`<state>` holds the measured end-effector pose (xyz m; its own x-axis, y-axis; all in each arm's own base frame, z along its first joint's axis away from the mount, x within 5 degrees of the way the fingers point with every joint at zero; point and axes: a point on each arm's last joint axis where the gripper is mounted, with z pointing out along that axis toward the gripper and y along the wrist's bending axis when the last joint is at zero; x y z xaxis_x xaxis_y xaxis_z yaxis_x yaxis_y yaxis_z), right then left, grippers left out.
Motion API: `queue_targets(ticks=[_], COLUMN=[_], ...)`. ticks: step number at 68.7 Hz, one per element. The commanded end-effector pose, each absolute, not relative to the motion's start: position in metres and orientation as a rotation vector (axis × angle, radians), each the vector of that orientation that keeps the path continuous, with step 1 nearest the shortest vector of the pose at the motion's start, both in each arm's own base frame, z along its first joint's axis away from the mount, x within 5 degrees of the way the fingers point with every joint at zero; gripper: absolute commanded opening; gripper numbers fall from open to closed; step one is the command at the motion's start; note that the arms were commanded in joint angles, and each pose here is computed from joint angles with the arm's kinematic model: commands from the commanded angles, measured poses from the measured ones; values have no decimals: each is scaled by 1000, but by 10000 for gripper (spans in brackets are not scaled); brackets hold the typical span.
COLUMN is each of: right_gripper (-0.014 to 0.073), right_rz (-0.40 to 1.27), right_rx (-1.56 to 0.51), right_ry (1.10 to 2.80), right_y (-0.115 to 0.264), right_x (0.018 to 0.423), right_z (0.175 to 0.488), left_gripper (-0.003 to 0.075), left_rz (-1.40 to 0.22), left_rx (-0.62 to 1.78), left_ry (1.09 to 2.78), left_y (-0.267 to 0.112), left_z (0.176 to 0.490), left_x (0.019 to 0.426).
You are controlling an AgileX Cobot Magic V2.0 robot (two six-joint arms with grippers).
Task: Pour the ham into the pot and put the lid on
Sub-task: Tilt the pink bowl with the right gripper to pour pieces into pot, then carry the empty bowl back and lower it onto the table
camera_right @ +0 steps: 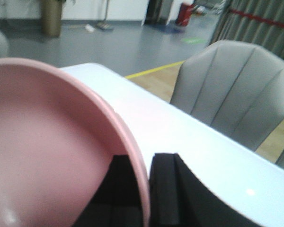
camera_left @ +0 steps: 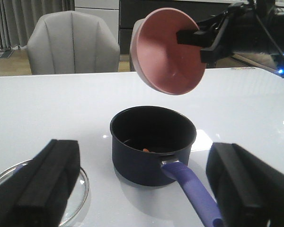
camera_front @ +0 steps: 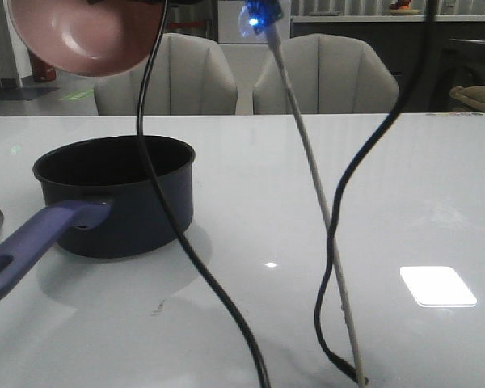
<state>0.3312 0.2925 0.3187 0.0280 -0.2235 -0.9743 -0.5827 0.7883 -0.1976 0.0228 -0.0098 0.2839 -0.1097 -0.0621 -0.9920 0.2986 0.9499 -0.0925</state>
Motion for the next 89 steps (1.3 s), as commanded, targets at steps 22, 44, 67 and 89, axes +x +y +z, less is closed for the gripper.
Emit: queue_targets(ticks=[22, 44, 67, 89], right_gripper=[135, 135, 135, 135], right_rz=[432, 308, 223, 226], right_rx=[-789, -559, -315, -230], right_ry=[1748, 2145, 2543, 2675], right_y=[207, 128, 73, 67], right_x=[318, 342, 371, 397], right_z=[386, 362, 299, 242], left_gripper=[583, 583, 583, 583], left_rz=[-326, -326, -326, -326], left_rx=[172, 172, 172, 172], left_ry=[1565, 1565, 1565, 1565], left_y=[-10, -10, -10, -10], left_z=[299, 299, 299, 299], left_x=[22, 22, 22, 22])
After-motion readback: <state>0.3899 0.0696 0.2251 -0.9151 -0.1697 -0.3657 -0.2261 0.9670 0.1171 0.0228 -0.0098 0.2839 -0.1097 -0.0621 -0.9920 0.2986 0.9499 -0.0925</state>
